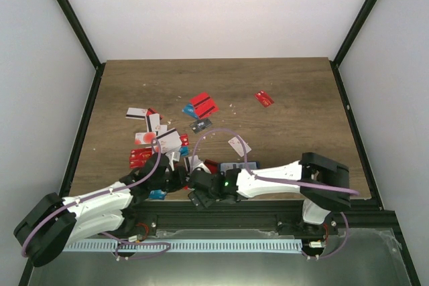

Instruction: Put the credit cards into the card holder

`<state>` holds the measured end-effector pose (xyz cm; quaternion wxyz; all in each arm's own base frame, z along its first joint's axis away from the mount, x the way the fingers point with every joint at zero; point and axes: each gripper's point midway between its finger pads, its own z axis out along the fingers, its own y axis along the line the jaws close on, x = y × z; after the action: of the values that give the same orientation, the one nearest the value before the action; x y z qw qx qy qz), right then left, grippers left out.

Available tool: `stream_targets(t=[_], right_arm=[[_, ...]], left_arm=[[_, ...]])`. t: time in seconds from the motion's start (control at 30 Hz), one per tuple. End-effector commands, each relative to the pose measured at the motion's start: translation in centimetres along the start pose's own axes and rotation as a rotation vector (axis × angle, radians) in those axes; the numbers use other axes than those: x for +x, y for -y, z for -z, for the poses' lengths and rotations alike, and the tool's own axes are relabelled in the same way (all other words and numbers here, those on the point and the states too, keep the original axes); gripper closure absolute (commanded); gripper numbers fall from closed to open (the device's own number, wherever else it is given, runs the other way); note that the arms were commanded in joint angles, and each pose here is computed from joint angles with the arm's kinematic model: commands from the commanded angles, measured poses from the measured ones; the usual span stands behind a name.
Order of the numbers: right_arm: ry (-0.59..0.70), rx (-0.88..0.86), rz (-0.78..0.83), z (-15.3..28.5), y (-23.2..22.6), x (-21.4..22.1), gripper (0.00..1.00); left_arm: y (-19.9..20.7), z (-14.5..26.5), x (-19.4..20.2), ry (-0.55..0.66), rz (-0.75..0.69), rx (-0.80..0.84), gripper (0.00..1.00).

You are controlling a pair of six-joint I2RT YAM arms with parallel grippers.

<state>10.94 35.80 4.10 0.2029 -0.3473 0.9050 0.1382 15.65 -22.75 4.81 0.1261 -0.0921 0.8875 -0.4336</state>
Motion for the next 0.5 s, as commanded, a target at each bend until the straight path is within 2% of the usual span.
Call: stream_targets(t=[0.0,0.17,0.47], right_arm=[[0.009,0.106,0.0,0.2,0.9,-0.3,0.09],[-0.009,0.126,0.007,-0.8,1.3,0.4,0.24],[0.014,0.126,-0.022,-0.5,1.3,0.0,0.63]], left_arm=[[1.1,0.2,-0.5,0.015,-0.006,0.02,0.96],[1.1,0.2,-0.5,0.017,-0.008,0.019,0.96],[1.0,0.2,-0.4,0.018,-0.01,0.016,0.96]])
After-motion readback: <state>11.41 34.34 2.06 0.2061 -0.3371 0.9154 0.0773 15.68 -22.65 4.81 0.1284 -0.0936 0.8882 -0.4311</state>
